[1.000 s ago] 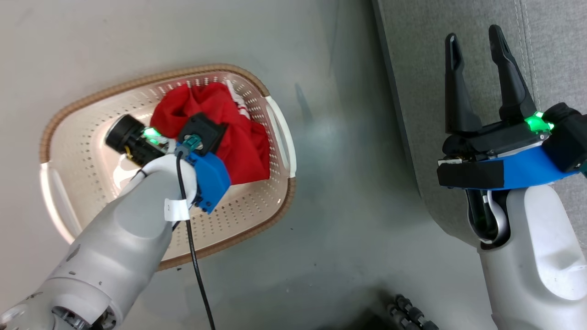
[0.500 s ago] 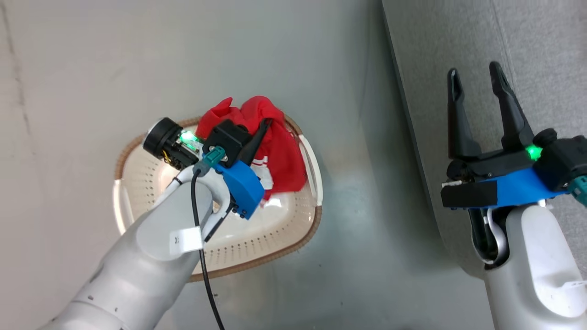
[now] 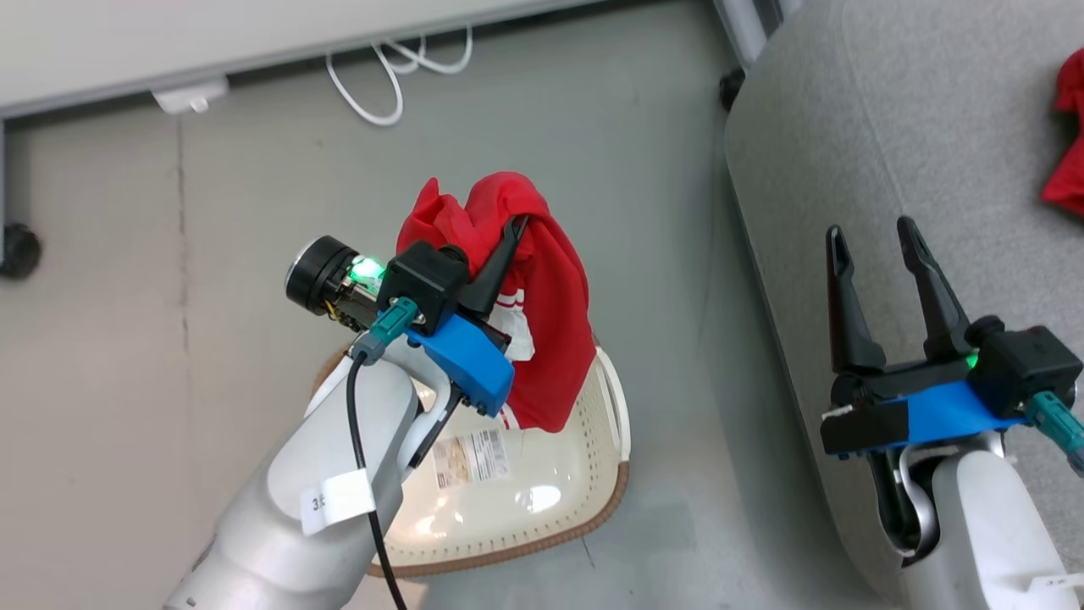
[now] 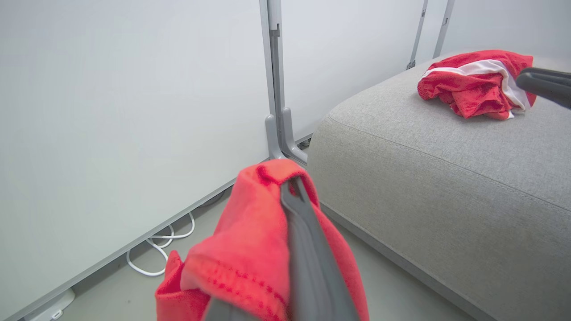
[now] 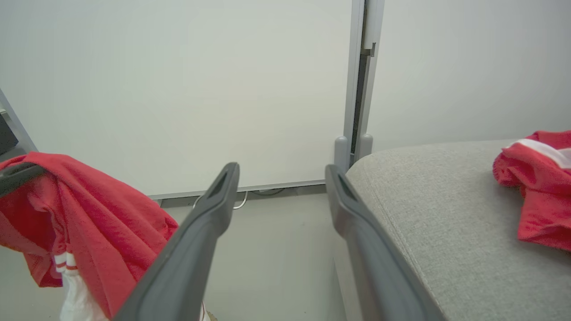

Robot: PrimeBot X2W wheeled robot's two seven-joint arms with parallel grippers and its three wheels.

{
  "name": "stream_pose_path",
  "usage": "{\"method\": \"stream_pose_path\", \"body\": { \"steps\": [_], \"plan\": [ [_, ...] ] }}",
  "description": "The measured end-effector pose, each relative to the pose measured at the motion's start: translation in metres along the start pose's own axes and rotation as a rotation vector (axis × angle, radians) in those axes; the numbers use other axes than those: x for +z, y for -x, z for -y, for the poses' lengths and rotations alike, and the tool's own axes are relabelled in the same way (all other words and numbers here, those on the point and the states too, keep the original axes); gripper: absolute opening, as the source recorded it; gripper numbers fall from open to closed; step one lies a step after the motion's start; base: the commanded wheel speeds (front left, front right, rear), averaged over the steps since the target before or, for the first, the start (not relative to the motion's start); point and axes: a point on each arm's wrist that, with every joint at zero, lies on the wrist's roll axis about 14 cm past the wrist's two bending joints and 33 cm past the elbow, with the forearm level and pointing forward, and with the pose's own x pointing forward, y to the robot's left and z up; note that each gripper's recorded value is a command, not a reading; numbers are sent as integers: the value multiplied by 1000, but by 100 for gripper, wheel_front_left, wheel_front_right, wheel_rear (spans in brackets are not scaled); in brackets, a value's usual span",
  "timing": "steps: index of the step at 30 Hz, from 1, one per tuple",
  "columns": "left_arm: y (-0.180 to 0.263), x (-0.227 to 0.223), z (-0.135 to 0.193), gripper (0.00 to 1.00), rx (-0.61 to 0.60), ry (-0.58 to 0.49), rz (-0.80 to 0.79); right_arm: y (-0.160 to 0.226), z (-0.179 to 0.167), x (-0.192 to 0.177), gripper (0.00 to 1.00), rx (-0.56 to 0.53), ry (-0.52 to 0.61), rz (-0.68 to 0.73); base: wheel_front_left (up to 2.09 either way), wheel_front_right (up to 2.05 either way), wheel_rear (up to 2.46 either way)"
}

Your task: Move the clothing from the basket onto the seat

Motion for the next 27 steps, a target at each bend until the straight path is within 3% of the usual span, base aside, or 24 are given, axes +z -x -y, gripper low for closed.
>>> {"method": "stream_pose_path", "body": {
  "steps": [12,27],
  "plan": [
    [32,111,13,0,43,-115,249,37,-9,33,100,11,-15,59,0,0,0],
    [69,182,46,0,22,-184,411,70,-17,50,100,27,-45,97,0,0,0]
  ]
}}
